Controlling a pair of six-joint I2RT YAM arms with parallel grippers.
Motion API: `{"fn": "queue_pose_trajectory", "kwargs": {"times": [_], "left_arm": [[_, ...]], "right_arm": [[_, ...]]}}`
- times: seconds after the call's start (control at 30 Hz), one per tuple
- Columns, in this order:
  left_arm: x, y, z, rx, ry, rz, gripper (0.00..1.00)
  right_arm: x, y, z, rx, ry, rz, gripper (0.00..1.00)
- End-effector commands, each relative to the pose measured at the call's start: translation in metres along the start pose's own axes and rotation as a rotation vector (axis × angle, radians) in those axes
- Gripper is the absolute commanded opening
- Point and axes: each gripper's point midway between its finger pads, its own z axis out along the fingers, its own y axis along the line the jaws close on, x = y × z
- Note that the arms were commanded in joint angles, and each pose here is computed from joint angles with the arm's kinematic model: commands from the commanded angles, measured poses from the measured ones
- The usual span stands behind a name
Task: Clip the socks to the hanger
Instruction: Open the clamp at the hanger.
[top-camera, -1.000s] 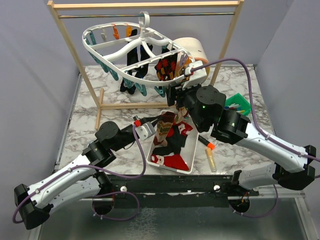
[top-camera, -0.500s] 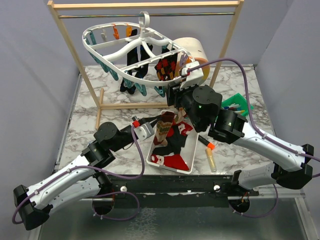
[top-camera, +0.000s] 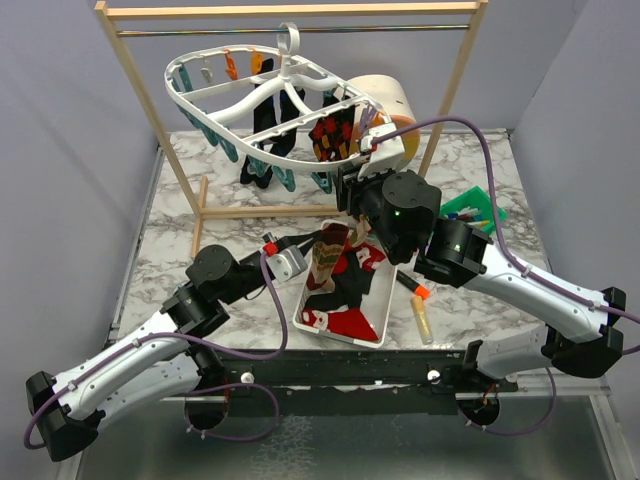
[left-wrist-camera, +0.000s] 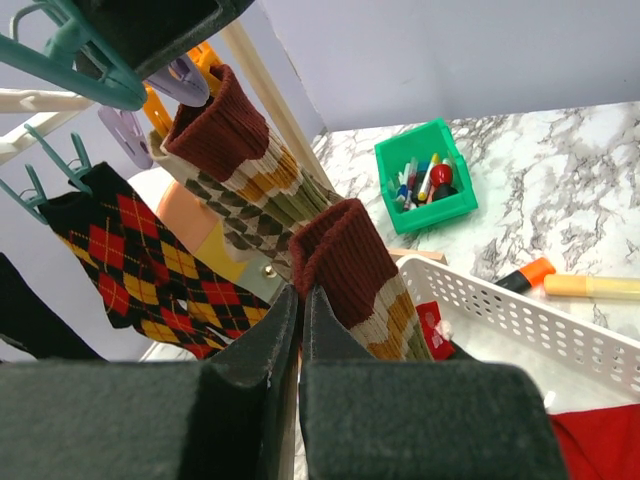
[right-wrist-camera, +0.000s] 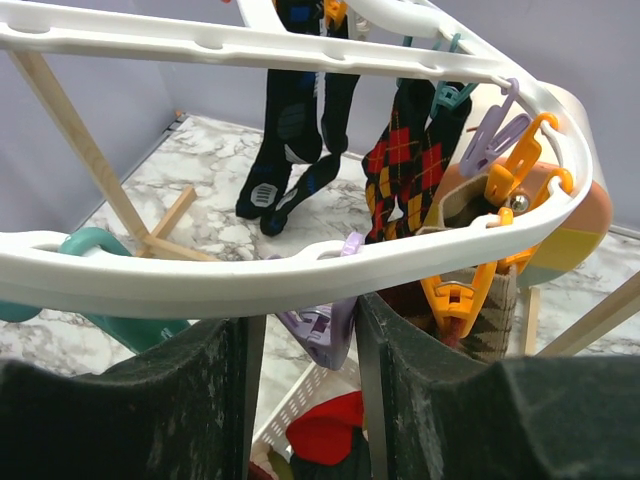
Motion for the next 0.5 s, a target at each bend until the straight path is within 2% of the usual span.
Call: {"fn": "queue_pose_trajectory", "kwargs": {"times": [0.0, 0.27, 0.47], "left_arm": [[-0.0024, 0.0006, -0.0016, -0.012, -0.016, -0.005, 0.00], [-0.0030, 0.0007, -0.0014, -0.012, -0.018, -0.005, 0.00], [-0.0028, 0.0013, 0.0003, -0.013, -0.017, -0.003, 0.00]], "right_arm": [[-0.0070, 0.0005, 0.0006, 0.014, -0.014, 0.011, 0.44], [-0.0084, 0.0004, -0.0007, 0.007, -0.017, 0.014, 0.36], [-0.0069, 0.0006, -0.0020, -0.001, -0.016, 0.013, 0.17]]}}
